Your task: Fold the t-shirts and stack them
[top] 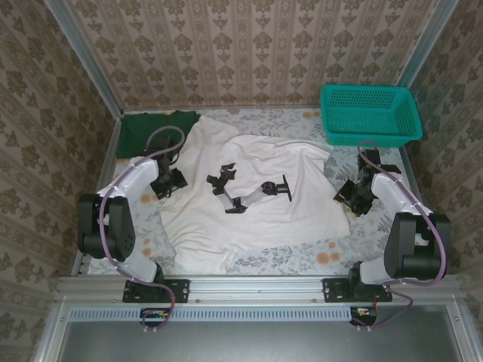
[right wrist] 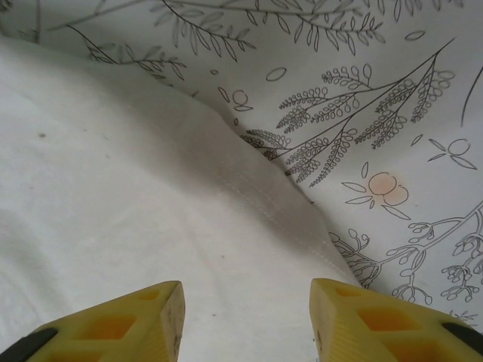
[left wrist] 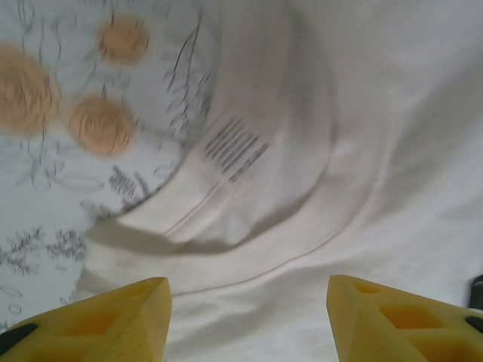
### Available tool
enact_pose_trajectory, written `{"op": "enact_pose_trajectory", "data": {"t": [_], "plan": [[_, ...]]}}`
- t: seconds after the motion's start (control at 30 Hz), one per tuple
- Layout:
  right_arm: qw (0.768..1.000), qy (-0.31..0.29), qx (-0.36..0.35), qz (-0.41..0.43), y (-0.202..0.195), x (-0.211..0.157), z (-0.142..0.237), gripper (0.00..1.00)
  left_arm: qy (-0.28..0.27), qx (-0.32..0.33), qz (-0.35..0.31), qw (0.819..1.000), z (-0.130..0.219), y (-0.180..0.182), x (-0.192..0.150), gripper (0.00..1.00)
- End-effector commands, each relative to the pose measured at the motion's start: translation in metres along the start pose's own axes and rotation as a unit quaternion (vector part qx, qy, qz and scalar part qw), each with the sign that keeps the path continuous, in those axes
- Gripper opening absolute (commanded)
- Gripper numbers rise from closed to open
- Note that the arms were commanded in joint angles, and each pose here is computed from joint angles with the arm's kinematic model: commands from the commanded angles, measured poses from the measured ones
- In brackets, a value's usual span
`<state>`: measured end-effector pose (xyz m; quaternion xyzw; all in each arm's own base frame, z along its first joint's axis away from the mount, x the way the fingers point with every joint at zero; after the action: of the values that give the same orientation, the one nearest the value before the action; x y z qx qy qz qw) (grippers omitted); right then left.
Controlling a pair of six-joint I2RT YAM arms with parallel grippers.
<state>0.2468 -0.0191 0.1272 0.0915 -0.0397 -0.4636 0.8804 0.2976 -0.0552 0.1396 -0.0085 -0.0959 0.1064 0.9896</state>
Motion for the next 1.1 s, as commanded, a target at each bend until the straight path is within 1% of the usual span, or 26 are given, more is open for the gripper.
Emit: {"op": "enact_pose_trajectory", "data": {"t": [0.0,0.13,0.23,0.37,0.53,0.63,0.7,0.8,0.9,0.97,1.07], "plan": [[0.999,0.032,-0.008,-0.017,-0.009,-0.012,-0.008,0.50,0.023,-0.003,0.036,0.999,-0.009,0.005,-0.016,0.58],[0.997,0.061,-0.026,-0.027,-0.017,-0.021,-0.020,0.48,0.051,0.033,0.046,0.997,-0.031,0.014,-0.026,0.60],[0.996,0.074,-0.036,-0.024,-0.019,-0.027,-0.028,0.45,0.067,0.077,0.035,0.994,-0.040,0.021,-0.023,0.60],[0.994,0.092,-0.051,-0.009,-0.012,-0.040,-0.037,0.44,0.076,0.120,0.030,0.989,-0.044,0.033,-0.014,0.58],[0.993,0.105,-0.053,0.010,0.002,-0.065,-0.046,0.45,0.073,0.133,0.034,0.988,-0.044,0.049,0.002,0.58],[0.990,0.131,-0.042,0.007,0.008,-0.082,-0.055,0.46,0.070,0.139,0.038,0.987,-0.042,0.059,0.011,0.58],[0.988,0.148,-0.033,-0.003,0.009,-0.089,-0.059,0.46,0.064,0.142,0.043,0.987,-0.039,0.064,0.018,0.58],[0.986,0.167,0.003,-0.025,0.012,-0.096,-0.064,0.48,0.055,0.142,0.046,0.987,-0.034,0.070,0.024,0.59],[0.991,0.133,0.012,-0.003,0.017,-0.090,-0.050,0.49,0.040,0.112,0.030,0.992,-0.023,0.063,0.032,0.57],[0.994,0.106,0.019,0.005,0.019,-0.085,-0.039,0.50,0.017,0.085,0.007,0.996,-0.012,0.051,0.036,0.57],[0.996,0.083,0.008,0.018,0.022,-0.079,-0.030,0.48,-0.008,0.051,-0.036,0.998,0.005,0.028,0.035,0.60]]}}
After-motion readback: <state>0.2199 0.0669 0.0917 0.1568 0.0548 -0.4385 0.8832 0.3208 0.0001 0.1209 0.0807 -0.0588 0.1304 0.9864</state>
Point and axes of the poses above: each hand's point on the last joint's axis, 136 mm out from that joint toward the fingers, its own z axis back along the fingers, its own y axis along the line the jaws close on, x = y × z, the point moved 7 cm from there along z, back along the fingers, and after that the axes turned 14 degrees about -z, right-handed, at the moved point
